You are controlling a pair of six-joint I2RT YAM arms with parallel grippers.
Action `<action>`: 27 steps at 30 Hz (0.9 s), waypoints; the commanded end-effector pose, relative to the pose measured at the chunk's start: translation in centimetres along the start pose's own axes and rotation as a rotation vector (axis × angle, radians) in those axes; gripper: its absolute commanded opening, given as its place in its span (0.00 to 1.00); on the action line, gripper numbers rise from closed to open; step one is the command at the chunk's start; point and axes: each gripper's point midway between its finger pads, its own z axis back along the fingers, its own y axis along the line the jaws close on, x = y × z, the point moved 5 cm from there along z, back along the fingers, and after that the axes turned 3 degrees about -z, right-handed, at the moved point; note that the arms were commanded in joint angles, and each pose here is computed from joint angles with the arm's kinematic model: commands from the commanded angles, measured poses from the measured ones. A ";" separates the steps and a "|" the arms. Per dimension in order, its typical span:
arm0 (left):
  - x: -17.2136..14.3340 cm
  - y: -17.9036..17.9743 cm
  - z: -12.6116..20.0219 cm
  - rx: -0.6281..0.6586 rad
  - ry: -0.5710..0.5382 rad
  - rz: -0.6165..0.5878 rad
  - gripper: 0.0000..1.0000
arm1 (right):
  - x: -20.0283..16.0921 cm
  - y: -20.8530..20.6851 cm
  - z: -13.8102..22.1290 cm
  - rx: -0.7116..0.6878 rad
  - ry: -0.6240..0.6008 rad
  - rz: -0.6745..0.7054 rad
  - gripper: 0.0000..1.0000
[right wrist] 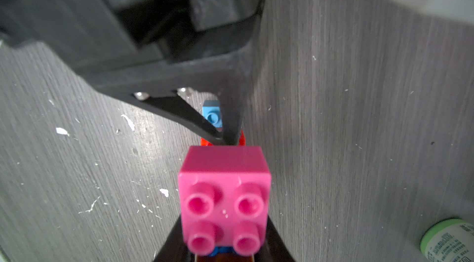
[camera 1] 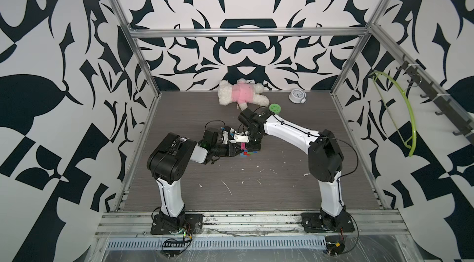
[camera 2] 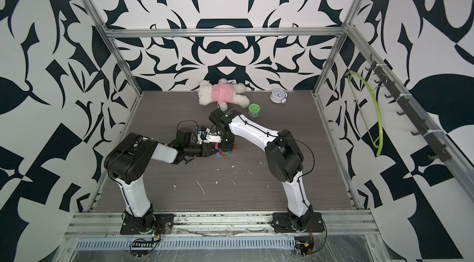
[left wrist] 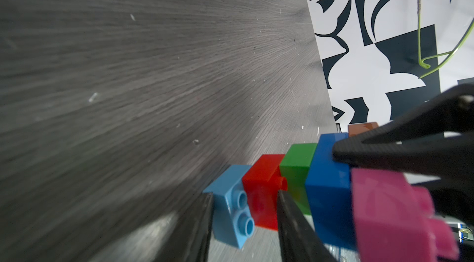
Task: Assemble the letter y with lego
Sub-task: Assemble the lego brick with the lego brick.
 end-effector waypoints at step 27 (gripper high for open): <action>-6.2 4.6 -0.1 0.221 0.173 0.189 0.43 | 0.7 0.8 0.1 -0.021 -0.023 0.072 0.41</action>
